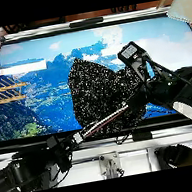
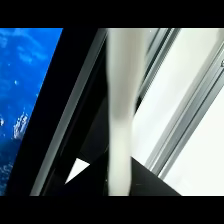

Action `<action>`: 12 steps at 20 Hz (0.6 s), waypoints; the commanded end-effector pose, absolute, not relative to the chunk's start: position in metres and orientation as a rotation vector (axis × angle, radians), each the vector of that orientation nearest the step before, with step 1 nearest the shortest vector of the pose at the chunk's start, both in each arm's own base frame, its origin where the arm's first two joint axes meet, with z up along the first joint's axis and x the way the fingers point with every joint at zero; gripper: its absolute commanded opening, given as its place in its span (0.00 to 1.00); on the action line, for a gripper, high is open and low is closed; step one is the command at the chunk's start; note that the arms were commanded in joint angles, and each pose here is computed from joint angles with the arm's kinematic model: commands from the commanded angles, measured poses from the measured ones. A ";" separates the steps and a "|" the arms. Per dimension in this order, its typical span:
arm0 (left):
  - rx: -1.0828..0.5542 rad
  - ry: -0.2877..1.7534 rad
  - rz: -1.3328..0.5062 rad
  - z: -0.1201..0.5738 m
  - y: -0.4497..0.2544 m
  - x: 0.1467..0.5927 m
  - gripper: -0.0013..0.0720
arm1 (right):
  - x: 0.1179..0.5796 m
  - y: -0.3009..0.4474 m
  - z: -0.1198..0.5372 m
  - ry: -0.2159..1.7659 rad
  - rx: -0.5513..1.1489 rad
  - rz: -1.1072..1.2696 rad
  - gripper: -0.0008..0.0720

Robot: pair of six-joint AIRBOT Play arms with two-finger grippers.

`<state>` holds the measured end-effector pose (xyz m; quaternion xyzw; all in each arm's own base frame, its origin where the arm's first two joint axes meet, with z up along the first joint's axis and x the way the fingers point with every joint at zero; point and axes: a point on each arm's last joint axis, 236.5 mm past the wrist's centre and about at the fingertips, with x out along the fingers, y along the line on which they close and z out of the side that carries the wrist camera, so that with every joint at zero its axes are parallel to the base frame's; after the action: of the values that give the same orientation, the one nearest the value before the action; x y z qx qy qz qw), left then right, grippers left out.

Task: Fold the shirts.

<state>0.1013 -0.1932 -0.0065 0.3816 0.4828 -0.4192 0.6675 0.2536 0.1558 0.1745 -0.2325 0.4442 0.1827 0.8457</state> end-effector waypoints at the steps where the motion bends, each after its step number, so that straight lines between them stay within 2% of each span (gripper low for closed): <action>1: 0.815 1.033 -0.987 -0.007 -0.217 0.105 0.08 | 0.252 0.164 0.175 0.928 -0.471 0.418 0.11; 6: 0.611 1.098 -0.857 -0.006 -0.224 0.113 0.08 | 0.251 0.165 0.175 0.935 -0.461 0.416 0.11; 10: 0.623 1.229 -0.833 -0.014 -0.205 0.092 0.08 | 0.253 0.155 0.174 0.943 -0.480 0.377 0.11; 12: 0.618 1.219 -0.839 -0.013 -0.207 0.093 0.08 | 0.255 0.155 0.176 0.932 -0.479 0.376 0.11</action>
<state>0.0988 -0.2111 -0.0115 0.2853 0.5288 -0.3838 0.7011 0.2529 0.1583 0.1743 -0.2249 0.4451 0.1852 0.8468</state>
